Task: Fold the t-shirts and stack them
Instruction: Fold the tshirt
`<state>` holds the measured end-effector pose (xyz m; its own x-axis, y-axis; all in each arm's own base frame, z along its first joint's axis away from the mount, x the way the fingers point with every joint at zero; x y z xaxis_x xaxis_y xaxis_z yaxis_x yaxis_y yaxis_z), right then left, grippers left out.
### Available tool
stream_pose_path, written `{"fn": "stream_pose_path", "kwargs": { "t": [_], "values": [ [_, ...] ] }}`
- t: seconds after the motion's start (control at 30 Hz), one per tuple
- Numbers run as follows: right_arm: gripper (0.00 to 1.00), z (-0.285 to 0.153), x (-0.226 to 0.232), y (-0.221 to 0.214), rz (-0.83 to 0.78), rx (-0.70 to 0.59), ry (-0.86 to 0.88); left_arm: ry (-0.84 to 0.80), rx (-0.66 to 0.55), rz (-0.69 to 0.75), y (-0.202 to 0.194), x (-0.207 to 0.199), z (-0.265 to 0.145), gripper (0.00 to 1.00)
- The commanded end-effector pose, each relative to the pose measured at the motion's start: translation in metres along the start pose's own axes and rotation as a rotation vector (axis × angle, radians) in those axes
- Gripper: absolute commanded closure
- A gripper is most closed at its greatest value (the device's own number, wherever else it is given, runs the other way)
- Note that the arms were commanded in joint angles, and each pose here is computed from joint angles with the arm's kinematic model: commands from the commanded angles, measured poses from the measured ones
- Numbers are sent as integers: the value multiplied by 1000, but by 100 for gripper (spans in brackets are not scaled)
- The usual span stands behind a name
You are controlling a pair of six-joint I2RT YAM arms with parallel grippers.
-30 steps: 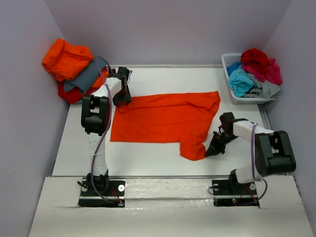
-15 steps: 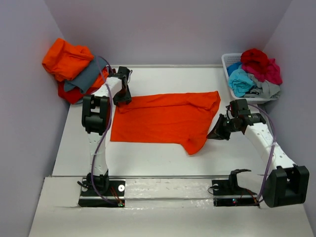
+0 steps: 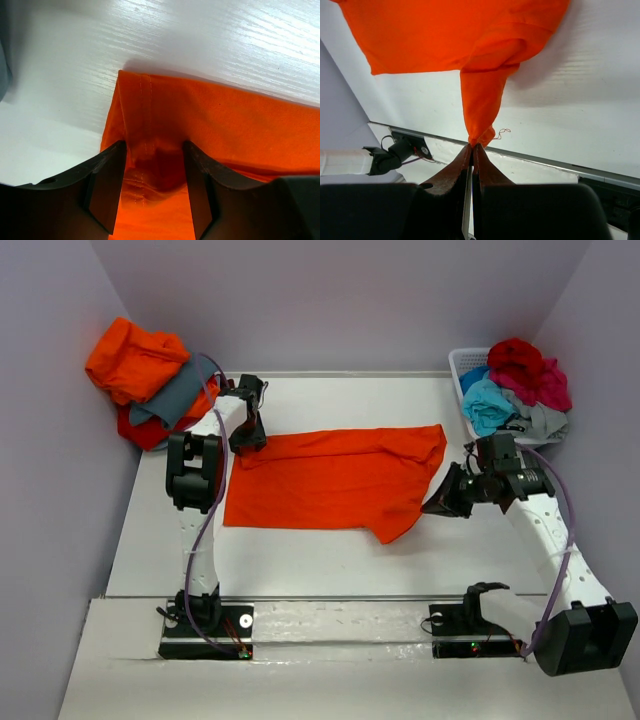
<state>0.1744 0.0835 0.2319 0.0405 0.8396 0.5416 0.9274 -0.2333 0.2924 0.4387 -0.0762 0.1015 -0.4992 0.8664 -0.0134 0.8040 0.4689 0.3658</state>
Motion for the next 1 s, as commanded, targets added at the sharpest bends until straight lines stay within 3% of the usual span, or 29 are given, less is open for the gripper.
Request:
{"fn": "stream_pose_path", "kwargs": {
  "t": [0.0,0.97],
  "values": [
    [93,-25,19,8,-87,-86,55,1,-14,5,5,-1,-7,39],
    [93,-71,45,29,-274,-275,80,12,-2,14,1,1,-2,39]
  ]
}}
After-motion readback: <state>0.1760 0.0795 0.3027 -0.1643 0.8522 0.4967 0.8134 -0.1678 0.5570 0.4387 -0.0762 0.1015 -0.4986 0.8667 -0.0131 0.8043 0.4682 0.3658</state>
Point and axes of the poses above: each gripper's point midway between its finger pads, its own z axis out along the fingers, its own x axis along the line the jaws close on, y = z × x, the point moved 8 cm from there along -z, back along the fingers, and after that the axes turned 14 degrees about -z, right-handed, at the moved point
